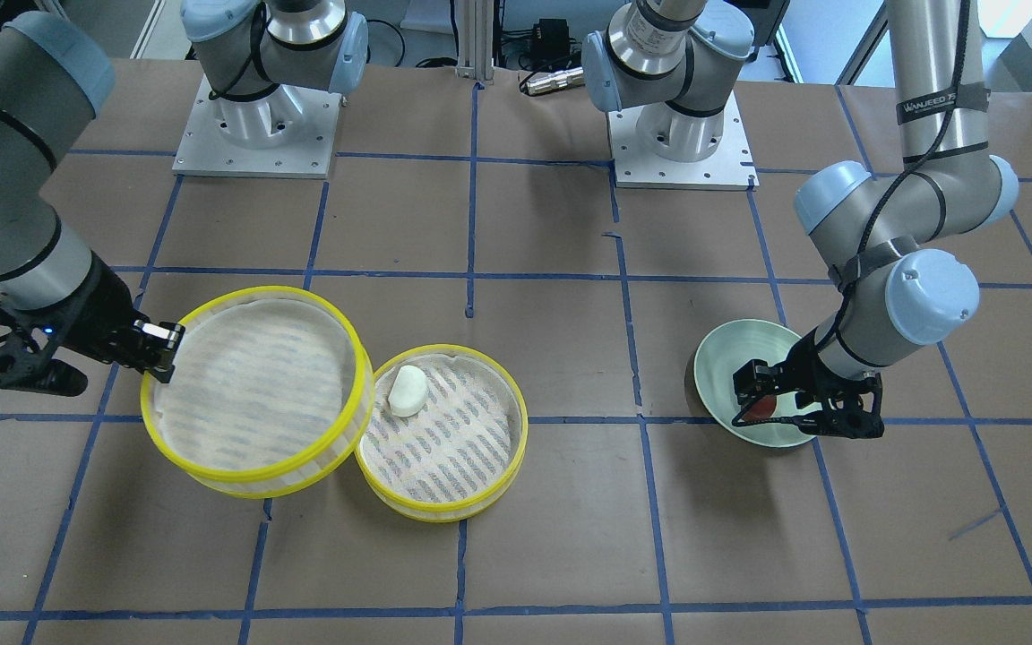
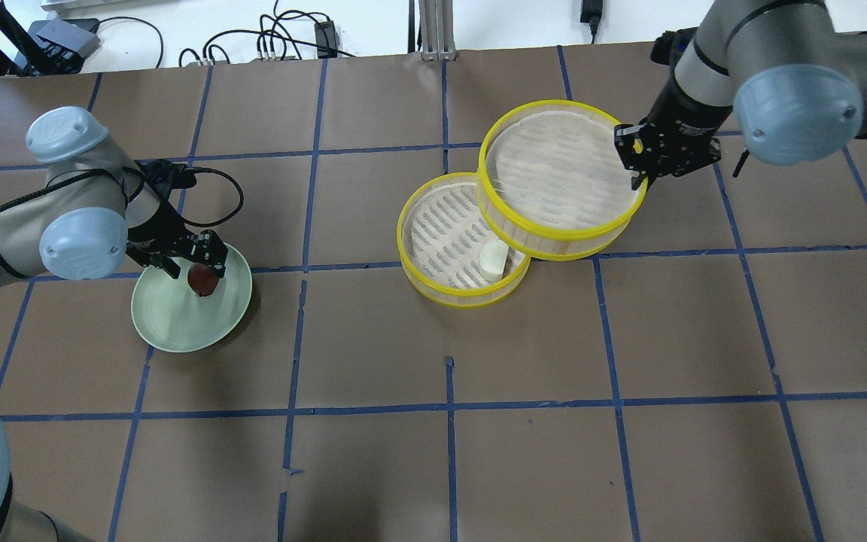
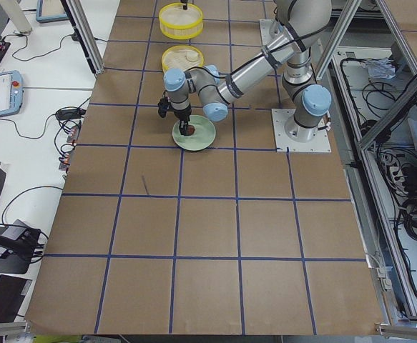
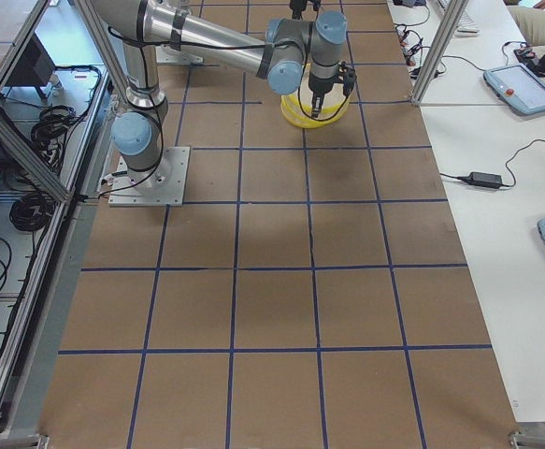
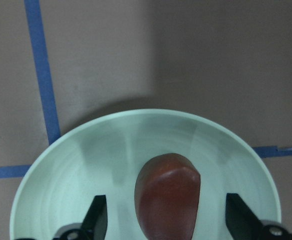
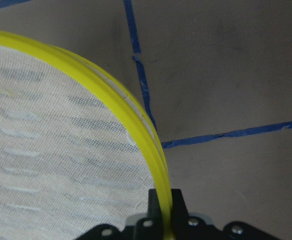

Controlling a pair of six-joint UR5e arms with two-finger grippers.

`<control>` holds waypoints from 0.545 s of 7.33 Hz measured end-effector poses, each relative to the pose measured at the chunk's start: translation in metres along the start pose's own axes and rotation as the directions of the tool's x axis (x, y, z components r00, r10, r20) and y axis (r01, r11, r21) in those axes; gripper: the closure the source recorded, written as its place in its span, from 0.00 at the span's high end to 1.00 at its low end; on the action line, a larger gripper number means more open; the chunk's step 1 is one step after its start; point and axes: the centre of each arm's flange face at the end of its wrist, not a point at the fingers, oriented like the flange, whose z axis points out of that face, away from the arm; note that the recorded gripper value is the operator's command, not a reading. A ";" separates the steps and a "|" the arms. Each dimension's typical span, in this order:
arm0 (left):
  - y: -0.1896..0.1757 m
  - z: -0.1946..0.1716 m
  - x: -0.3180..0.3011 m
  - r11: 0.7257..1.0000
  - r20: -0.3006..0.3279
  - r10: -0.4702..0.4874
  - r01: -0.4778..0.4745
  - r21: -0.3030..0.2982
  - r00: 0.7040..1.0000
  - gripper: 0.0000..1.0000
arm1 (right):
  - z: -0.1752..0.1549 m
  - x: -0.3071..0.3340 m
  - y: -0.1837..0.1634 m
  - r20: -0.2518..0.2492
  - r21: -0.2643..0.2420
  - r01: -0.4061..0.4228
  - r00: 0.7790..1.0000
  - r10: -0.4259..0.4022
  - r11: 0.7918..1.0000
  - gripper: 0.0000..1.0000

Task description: Stack buns with steamer

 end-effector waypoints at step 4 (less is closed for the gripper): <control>0.000 -0.011 0.002 1.000 0.007 0.003 -0.003 0.016 1.000 0.00 | 0.041 -0.078 0.024 -0.072 0.016 -0.042 0.996 0.044 0.999 0.06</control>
